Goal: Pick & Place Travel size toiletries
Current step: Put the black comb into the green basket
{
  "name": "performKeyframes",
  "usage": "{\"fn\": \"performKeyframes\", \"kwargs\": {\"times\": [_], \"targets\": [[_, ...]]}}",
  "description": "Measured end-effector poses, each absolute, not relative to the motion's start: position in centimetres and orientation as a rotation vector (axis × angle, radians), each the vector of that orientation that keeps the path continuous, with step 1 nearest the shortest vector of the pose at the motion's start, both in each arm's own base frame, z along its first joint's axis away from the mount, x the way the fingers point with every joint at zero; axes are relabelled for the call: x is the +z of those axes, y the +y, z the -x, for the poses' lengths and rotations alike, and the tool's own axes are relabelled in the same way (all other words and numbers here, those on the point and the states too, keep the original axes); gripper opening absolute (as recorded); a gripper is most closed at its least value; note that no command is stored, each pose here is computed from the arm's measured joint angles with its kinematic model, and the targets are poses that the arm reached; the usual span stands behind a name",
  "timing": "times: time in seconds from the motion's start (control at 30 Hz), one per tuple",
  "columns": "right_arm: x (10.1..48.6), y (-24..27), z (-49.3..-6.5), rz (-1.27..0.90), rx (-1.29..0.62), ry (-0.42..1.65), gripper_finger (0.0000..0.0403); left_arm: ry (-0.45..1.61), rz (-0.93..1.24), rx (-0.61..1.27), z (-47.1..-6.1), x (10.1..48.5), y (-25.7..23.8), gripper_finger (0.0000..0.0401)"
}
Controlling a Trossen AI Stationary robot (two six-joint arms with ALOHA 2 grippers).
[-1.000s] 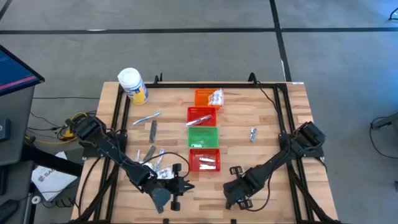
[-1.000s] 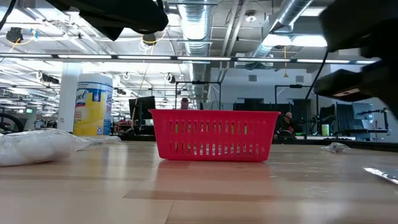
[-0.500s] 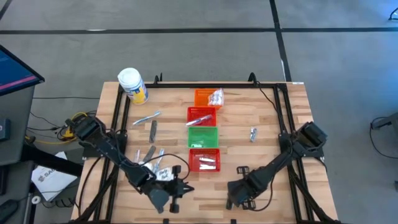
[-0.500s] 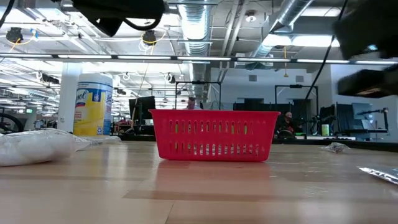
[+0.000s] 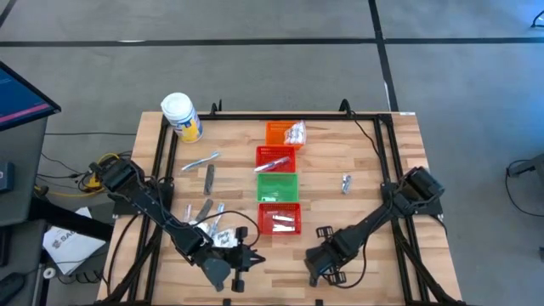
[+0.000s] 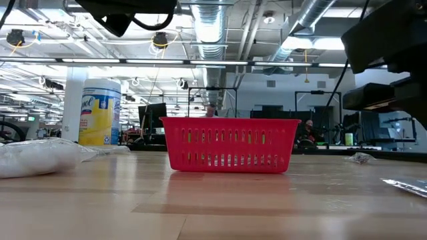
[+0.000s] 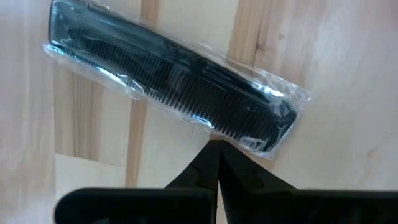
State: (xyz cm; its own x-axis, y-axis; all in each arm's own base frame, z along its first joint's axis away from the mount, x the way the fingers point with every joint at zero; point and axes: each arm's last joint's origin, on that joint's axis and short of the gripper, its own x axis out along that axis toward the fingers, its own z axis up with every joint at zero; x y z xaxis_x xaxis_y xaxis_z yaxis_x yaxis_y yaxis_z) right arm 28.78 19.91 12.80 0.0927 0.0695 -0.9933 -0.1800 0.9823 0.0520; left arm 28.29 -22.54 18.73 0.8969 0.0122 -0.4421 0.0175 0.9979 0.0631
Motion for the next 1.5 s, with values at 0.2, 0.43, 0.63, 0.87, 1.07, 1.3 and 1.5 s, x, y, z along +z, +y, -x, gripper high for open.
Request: {"fn": "performKeyframes", "kwargs": {"times": [0.2, 0.43, 0.63, 0.87, 1.07, 1.3, 1.5], "targets": [[13.3, 20.0, -29.5, 0.140, 0.232, 1.435, 0.0000, 0.452, -0.077, -0.009, -28.3, 18.8, -22.6, 0.0000], [13.5, 20.3, -30.3, 0.135, 0.245, 1.348, 0.0000, 0.451, -0.075, -0.013, -28.3, 18.8, -22.6, 0.0000], [13.7, 20.7, -31.4, 0.145, 0.270, 1.235, 0.0000, 0.450, -0.074, -0.013, -28.3, 18.8, -22.6, 0.0000], [13.8, 20.4, -31.2, 0.161, 0.284, 1.274, 0.0000, 0.456, -0.065, -0.034, -28.3, 18.8, -22.7, 0.0000], [16.6, 21.4, -29.7, 0.200, 0.242, 1.229, 0.0000, 0.456, -0.061, -0.047, -28.3, 18.9, -22.7, 0.0000], [21.3, 22.4, -27.5, 0.214, 0.221, 1.047, 0.0000, 0.433, -0.083, -0.024, -28.1, 19.0, -23.0, 0.0000], [24.6, 23.7, -25.8, 0.203, 0.327, 0.858, 0.0000, 0.410, -0.101, 0.026, -28.0, 19.1, -23.0, 0.0000]]}}
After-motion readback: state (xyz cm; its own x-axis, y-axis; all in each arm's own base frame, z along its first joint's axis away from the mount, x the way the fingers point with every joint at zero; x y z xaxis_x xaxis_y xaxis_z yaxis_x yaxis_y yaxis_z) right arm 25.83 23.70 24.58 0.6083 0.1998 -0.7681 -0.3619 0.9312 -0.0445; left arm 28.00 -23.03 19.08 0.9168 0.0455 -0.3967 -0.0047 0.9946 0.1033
